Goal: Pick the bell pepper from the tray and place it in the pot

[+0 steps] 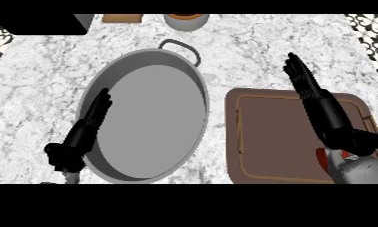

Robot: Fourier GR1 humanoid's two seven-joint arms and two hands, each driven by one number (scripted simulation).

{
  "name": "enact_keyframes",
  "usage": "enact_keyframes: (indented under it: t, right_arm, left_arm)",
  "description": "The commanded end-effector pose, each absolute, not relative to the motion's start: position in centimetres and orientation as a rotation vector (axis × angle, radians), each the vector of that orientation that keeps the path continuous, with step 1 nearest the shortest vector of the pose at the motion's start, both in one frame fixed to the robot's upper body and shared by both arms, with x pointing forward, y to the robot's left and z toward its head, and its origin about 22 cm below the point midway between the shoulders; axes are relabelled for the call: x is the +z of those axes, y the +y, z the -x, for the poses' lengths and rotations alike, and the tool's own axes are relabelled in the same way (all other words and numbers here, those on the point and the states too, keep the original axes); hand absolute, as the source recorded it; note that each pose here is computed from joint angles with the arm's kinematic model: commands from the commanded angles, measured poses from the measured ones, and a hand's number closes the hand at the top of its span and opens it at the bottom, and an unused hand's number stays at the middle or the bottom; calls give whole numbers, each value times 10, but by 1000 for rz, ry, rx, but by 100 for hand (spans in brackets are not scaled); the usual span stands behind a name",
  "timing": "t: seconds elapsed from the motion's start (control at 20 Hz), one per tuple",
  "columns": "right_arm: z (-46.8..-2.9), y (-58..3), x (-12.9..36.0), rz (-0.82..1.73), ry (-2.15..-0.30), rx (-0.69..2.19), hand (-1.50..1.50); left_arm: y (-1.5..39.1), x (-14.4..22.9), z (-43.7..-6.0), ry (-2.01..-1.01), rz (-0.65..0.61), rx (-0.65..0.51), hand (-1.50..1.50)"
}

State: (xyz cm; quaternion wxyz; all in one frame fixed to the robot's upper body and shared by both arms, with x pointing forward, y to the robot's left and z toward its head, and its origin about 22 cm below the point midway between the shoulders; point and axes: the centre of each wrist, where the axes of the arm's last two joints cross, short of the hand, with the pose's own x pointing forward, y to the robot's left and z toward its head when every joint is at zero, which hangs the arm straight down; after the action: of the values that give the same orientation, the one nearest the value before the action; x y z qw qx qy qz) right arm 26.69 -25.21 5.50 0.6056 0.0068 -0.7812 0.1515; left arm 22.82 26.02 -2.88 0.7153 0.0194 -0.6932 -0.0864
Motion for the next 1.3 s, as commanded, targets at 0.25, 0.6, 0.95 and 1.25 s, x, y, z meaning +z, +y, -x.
enact_keyframes:
  t: [0.25,0.6,0.95,1.25]
  right_arm:
    - [-251,-289,48,351,-1631,215,150]
    - [-216,-308,31,1077,-1768,98,-150]
    - [-160,-303,53,1158,-1557,315,-150]
    - [-141,-309,82,1219,-1220,495,-150]
  left_arm:
    - [362,10,-244,-1344,-617,-145,0]
    - [351,10,-235,-1174,-528,-46,0]
    - [343,26,-246,-1142,-547,-80,0]
    - [341,32,-256,-1168,-553,-70,0]
